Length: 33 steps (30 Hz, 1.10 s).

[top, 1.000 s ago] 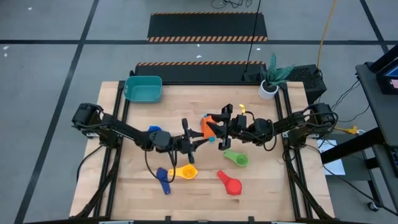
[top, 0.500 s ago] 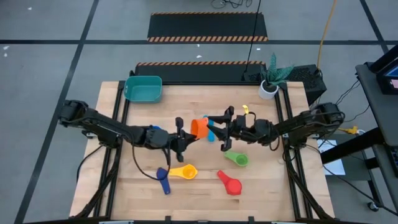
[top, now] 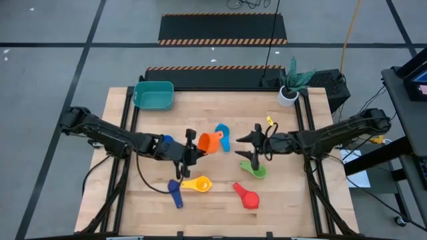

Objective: Nest measuring cups in basket
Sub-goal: Move the orange measuring cup to the center of the table

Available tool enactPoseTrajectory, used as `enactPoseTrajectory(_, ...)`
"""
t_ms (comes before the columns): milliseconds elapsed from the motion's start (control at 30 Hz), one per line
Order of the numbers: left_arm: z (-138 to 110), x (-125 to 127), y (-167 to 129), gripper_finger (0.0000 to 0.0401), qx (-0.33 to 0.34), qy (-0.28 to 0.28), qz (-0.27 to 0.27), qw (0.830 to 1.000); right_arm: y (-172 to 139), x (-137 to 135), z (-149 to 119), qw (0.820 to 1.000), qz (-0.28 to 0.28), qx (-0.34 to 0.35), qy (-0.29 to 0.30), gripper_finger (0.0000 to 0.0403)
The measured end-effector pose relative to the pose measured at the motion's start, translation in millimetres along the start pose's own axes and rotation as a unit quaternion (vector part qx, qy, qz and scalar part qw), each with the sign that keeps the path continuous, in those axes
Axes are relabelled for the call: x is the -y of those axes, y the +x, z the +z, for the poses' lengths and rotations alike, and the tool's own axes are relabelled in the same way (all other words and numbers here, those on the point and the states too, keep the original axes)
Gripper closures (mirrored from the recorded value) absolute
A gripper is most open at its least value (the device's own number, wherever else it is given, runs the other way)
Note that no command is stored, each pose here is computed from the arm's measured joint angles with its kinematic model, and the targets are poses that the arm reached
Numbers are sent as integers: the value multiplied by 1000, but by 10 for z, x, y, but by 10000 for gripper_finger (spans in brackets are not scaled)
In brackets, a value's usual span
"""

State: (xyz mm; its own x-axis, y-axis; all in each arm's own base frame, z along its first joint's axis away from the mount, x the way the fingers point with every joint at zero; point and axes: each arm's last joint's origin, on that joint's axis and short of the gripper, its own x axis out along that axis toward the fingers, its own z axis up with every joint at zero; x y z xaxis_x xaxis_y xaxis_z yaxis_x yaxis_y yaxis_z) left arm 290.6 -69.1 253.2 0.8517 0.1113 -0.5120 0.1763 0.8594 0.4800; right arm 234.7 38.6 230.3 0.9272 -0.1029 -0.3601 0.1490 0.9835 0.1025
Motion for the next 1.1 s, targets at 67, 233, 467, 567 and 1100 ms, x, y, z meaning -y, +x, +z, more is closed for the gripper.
enactPoseTrajectory(67,-1,27,50,395,-27,2,-14,1000,-37,-2,-61,999,-2,-33,-12,178)
enactPoseTrajectory(233,-37,10,233,395,-52,5,-38,998,-71,9,-111,998,-6,-62,-22,187)
enactPoseTrajectory(467,-272,27,448,395,-123,3,-79,989,-81,30,-173,995,-15,-94,-32,190)
enactPoseTrajectory(567,-358,67,533,394,-148,13,-96,984,-80,32,-173,995,-18,-94,-33,190)
enactPoseTrajectory(1100,-661,243,798,367,-222,66,-165,959,-77,48,-150,995,-53,-76,-45,190)
